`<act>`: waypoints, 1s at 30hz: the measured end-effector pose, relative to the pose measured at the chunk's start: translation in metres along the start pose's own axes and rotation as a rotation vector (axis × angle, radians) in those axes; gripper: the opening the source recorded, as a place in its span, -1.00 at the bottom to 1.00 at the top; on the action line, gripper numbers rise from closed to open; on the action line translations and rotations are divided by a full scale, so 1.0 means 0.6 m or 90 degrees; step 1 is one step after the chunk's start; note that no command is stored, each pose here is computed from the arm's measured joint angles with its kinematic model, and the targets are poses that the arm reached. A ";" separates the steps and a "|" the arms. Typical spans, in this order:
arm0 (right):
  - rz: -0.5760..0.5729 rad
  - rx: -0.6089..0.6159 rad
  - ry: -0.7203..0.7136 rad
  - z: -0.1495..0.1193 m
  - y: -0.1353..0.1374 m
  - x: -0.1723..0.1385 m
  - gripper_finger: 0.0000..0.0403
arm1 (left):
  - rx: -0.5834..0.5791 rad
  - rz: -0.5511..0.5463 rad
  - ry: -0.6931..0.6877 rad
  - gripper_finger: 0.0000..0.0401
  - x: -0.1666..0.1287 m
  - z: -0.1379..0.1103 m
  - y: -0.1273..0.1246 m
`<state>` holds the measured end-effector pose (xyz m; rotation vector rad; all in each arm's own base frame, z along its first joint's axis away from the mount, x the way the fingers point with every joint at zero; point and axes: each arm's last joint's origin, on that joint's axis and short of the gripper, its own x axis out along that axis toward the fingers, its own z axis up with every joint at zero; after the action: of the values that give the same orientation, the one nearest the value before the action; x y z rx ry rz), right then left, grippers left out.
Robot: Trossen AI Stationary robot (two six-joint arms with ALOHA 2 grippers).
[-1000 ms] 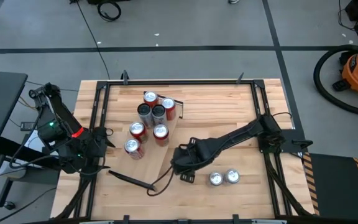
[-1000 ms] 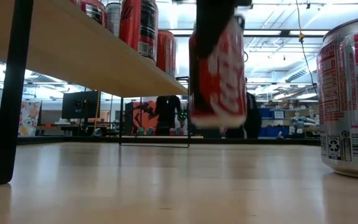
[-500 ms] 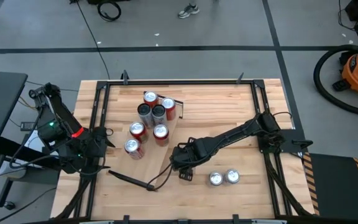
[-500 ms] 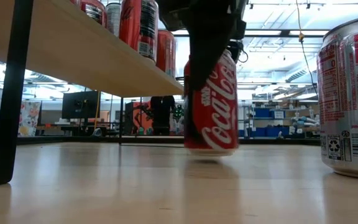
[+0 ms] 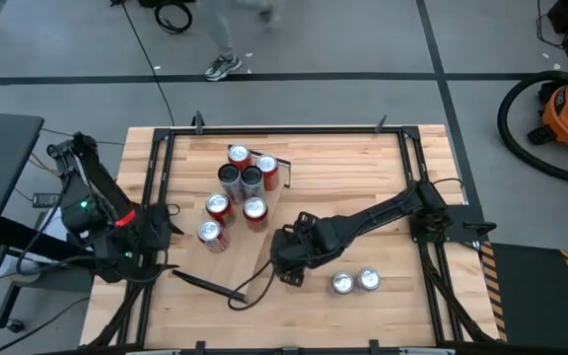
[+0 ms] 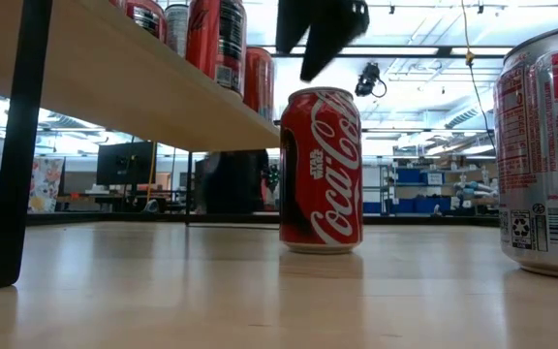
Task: Place canned beverage on shelf
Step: Put the red soda can on the shelf
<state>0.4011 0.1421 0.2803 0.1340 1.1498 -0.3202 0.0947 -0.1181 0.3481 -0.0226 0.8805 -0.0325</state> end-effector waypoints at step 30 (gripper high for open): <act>0.012 0.051 -0.107 -0.166 -0.007 0.007 0.73 | 0.022 0.001 0.021 0.99 -0.002 -0.012 -0.009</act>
<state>0.3144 0.1641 0.2363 0.1845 0.9700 -0.3544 0.0881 -0.1237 0.3444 0.0112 0.9125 -0.0468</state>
